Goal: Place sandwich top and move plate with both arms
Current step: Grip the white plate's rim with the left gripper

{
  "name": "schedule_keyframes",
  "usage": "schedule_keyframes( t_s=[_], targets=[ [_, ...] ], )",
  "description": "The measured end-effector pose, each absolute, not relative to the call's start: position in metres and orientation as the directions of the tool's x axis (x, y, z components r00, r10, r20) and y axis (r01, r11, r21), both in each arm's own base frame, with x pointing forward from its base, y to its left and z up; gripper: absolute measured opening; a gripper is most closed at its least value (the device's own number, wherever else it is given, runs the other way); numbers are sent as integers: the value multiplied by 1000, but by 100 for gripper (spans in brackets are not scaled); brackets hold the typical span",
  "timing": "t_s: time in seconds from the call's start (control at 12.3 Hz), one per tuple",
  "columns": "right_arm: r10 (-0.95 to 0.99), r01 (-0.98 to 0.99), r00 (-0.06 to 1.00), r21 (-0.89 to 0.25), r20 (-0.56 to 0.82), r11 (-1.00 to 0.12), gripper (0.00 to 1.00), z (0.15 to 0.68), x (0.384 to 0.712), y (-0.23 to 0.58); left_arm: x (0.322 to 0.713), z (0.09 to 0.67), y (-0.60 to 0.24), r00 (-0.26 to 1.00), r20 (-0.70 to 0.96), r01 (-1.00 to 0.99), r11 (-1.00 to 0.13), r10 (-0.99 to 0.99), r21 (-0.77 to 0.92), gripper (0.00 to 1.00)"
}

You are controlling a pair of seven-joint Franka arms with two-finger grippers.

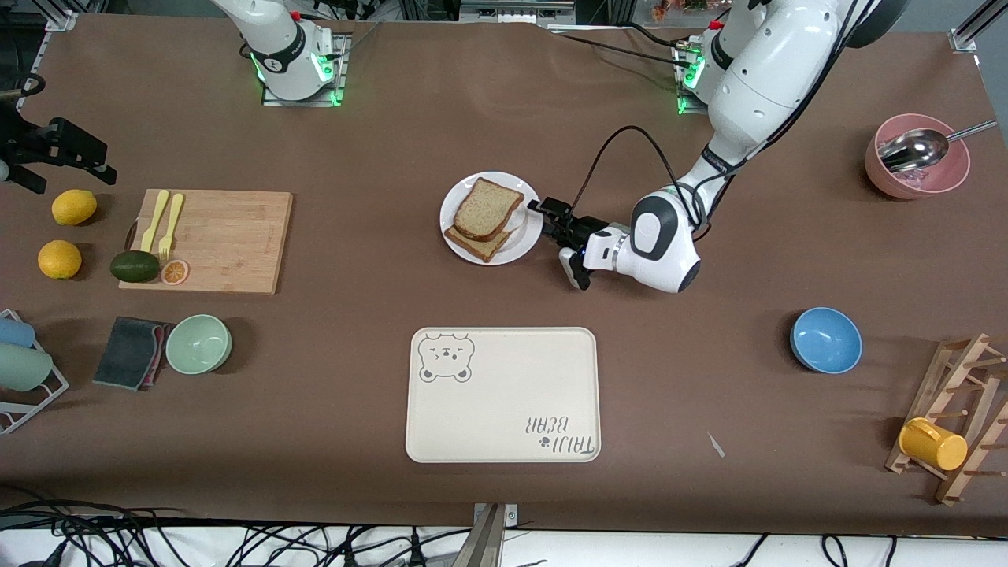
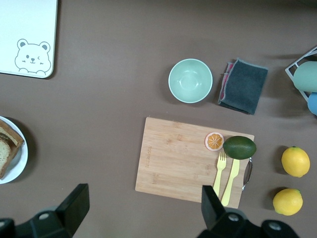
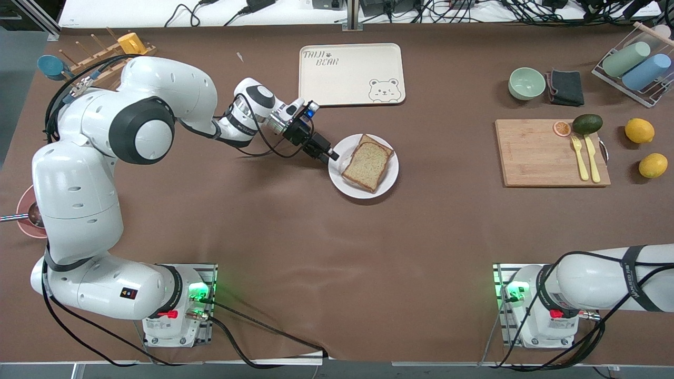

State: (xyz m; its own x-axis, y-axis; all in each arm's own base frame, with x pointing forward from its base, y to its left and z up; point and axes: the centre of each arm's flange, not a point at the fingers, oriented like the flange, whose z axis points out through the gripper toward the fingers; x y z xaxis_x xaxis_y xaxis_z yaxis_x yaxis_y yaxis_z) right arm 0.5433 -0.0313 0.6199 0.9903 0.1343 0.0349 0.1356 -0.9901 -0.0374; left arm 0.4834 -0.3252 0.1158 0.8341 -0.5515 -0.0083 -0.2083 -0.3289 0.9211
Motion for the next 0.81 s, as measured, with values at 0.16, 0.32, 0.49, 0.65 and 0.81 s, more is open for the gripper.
schedule_keyframes(
  t_s=[0.16,0.32,0.49,0.65,0.81],
  targets=[
    [134,136,990,-37,35,-990,100,620,543,-31,481,112,-327,831,-9,-211,-329,-556,920,78],
    [134,136,990,-37,35,-990,100,620,543,-31,478,111,-330,828,-10,-212,-329,-561,920,67],
    [135,136,990,-37,35,-990,100,620,543,-31,477,110,-332,826,-10,-214,-329,-564,920,67],
    [135,136,990,-37,35,-990,100,620,543,-31,476,110,-334,825,-8,-219,-334,-564,917,62],
    [135,136,990,-37,35,-990,100,620,543,-31,475,109,-337,825,-4,-230,-343,-565,911,59]
  ],
)
